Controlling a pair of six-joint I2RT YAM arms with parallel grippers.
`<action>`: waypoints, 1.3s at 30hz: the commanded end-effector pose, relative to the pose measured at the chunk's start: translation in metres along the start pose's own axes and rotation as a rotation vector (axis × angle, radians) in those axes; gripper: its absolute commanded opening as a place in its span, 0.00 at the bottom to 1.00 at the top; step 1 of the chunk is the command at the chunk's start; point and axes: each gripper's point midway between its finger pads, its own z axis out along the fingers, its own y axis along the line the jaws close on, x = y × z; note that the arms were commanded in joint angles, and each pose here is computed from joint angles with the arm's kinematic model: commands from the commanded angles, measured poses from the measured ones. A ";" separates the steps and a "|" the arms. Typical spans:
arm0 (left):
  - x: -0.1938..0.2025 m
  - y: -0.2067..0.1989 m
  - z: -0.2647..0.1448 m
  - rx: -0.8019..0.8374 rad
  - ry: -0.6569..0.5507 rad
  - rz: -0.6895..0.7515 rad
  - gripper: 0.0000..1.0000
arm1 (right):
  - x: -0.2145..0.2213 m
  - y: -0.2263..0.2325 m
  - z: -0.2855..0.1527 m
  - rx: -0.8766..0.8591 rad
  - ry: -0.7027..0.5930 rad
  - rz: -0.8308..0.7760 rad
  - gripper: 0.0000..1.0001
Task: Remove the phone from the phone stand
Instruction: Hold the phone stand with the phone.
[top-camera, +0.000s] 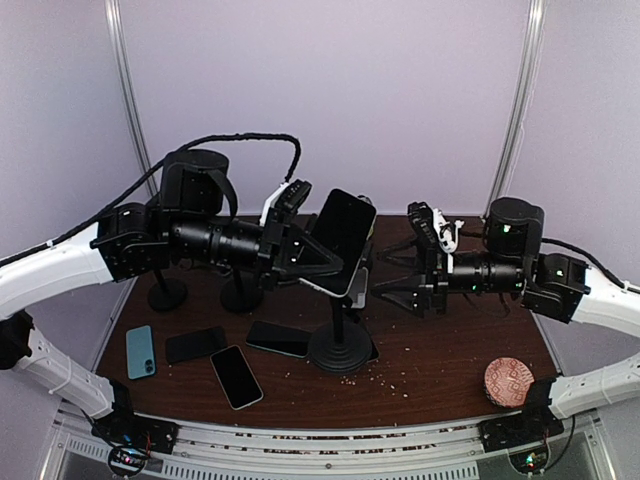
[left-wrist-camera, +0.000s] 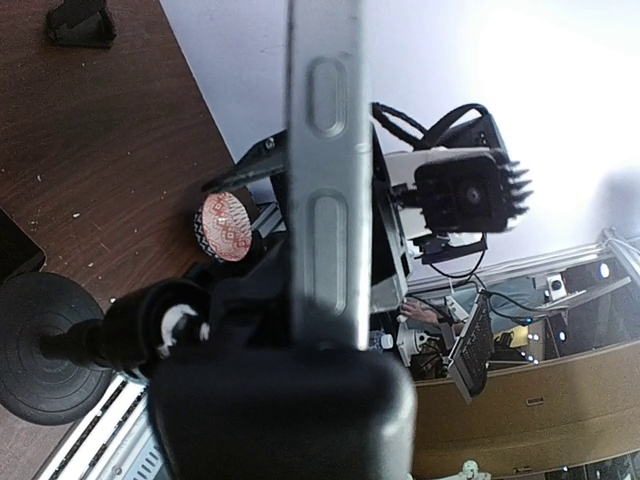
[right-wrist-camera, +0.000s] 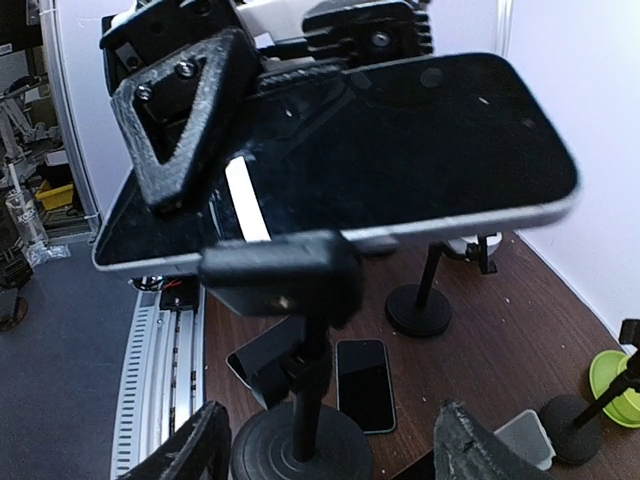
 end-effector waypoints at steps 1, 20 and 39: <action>-0.034 -0.089 -0.035 0.263 -0.161 0.156 0.00 | -0.045 0.018 0.008 -0.051 -0.124 -0.069 0.70; -0.039 -0.110 -0.049 0.343 -0.200 0.135 0.00 | -0.096 0.000 0.031 0.111 -0.297 -0.101 0.71; -0.030 -0.115 -0.056 0.379 -0.185 0.154 0.00 | -0.157 0.015 0.021 0.048 -0.446 -0.170 0.51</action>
